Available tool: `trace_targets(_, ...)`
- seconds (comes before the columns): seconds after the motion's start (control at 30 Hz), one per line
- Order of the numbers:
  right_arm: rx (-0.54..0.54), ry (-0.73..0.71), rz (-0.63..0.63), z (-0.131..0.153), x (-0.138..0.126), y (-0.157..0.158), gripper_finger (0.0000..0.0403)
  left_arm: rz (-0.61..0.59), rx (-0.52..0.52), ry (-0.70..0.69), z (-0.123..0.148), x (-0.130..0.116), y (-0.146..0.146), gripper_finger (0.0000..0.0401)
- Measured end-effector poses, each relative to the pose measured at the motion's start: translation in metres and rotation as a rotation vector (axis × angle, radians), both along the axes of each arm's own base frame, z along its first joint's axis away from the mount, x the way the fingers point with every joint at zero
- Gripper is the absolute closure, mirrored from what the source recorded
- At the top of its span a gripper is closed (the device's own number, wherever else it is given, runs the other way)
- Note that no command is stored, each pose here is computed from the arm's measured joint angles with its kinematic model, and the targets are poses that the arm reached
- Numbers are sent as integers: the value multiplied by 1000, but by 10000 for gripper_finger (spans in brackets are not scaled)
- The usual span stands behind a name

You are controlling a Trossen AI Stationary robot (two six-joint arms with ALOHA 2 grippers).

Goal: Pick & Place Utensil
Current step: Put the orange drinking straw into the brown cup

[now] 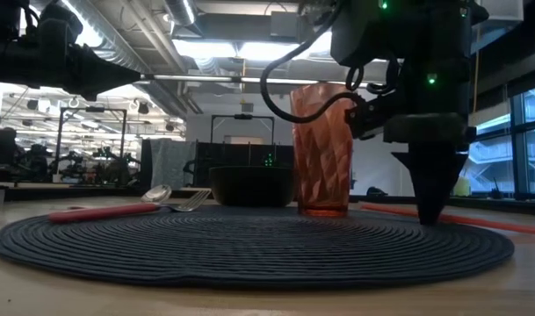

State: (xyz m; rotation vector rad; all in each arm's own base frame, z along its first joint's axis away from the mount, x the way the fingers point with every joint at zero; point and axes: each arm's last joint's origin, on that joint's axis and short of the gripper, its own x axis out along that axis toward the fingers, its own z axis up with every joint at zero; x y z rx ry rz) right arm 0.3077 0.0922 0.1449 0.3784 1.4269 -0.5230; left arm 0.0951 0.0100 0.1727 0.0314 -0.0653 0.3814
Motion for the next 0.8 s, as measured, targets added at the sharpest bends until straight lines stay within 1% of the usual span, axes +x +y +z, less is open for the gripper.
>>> trace_targets(0.2,1,4,8,0,0,0,346,0,0,0,0,0,0,397)
trace_targets(0.4,27,15,27,2,1,1,393,0,0,0,0,0,0,397)
trace_targets(0.47,29,16,35,4,2,2,398,0,0,0,0,0,0,397)
trace_targets(0.57,44,15,49,11,7,4,393,0,0,0,0,0,0,397)
trace_targets(0.8,123,16,105,35,16,14,399,0,0,0,0,0,0,397)
